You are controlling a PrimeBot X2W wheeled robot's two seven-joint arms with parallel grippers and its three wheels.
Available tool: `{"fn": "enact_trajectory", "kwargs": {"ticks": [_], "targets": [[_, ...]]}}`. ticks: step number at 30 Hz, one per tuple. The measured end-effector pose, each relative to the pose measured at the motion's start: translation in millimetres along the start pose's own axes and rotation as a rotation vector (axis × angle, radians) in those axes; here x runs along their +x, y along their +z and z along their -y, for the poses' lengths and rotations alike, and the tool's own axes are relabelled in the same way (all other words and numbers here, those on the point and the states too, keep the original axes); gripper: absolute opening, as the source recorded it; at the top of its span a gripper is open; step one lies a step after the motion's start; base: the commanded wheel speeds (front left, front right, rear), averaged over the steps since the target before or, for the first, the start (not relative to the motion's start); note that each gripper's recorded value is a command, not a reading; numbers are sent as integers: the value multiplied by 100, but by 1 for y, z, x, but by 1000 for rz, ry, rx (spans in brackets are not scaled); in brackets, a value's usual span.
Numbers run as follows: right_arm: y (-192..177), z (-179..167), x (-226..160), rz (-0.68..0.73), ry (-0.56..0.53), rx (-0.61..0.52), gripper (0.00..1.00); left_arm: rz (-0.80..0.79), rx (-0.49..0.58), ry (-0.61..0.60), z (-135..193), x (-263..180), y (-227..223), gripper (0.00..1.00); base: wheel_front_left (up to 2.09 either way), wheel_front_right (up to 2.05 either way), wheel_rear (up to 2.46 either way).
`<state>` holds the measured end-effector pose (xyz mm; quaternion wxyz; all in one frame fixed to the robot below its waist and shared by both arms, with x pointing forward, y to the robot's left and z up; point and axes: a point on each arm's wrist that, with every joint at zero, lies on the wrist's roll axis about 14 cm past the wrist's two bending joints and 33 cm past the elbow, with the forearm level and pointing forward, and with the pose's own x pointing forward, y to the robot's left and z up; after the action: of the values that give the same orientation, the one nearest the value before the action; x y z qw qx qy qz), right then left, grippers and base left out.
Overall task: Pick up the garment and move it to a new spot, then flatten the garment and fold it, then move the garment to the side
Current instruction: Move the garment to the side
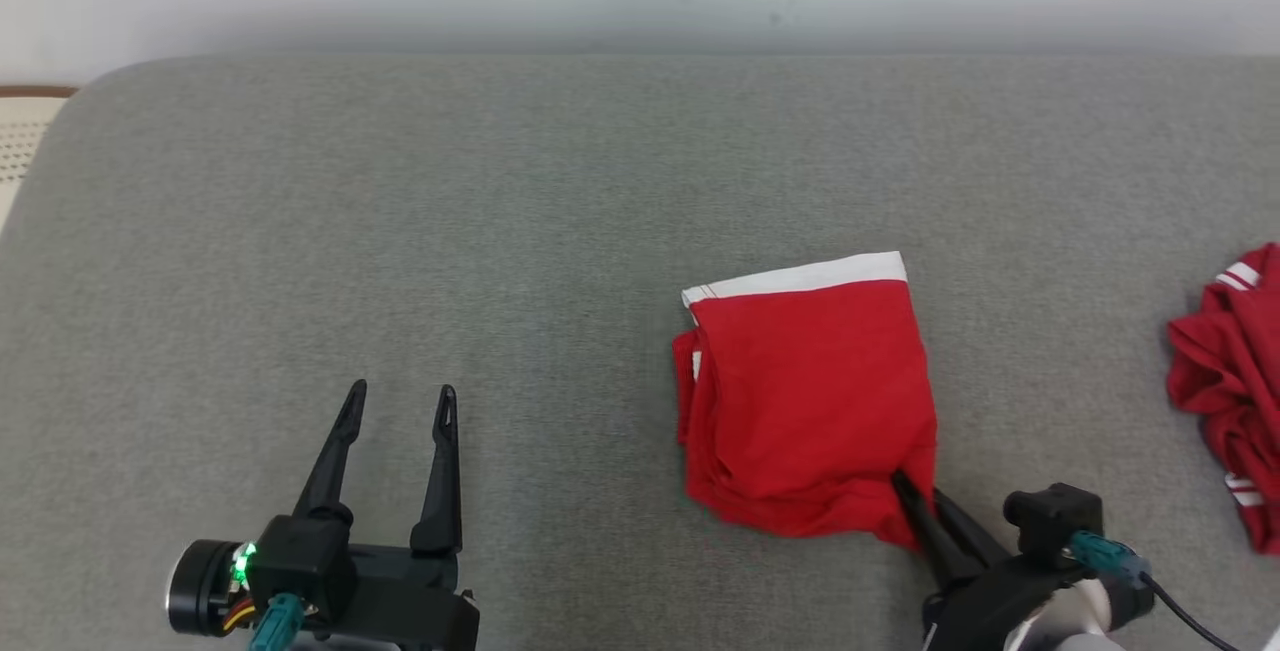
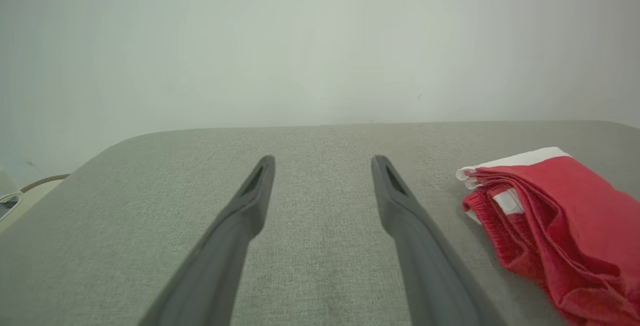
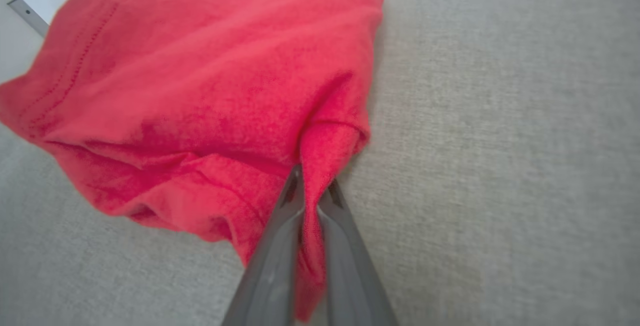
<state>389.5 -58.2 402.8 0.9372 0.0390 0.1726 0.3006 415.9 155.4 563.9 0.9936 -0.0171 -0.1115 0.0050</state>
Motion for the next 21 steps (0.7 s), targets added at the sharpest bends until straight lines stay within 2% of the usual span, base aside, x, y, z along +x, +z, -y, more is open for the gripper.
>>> {"fn": "enact_trajectory", "kwargs": {"ticks": [9,16,21], "targets": [[-4,49,-45,-16,-156,-58,0,15,-20,-116,38,23,-2,100,0,0,0],[-4,88,-87,-28,-296,-104,0,21,-43,-249,86,45,-9,100,0,0,0],[25,110,-96,46,-360,-161,0,20,-75,-336,119,58,-15,100,0,0,0]]}}
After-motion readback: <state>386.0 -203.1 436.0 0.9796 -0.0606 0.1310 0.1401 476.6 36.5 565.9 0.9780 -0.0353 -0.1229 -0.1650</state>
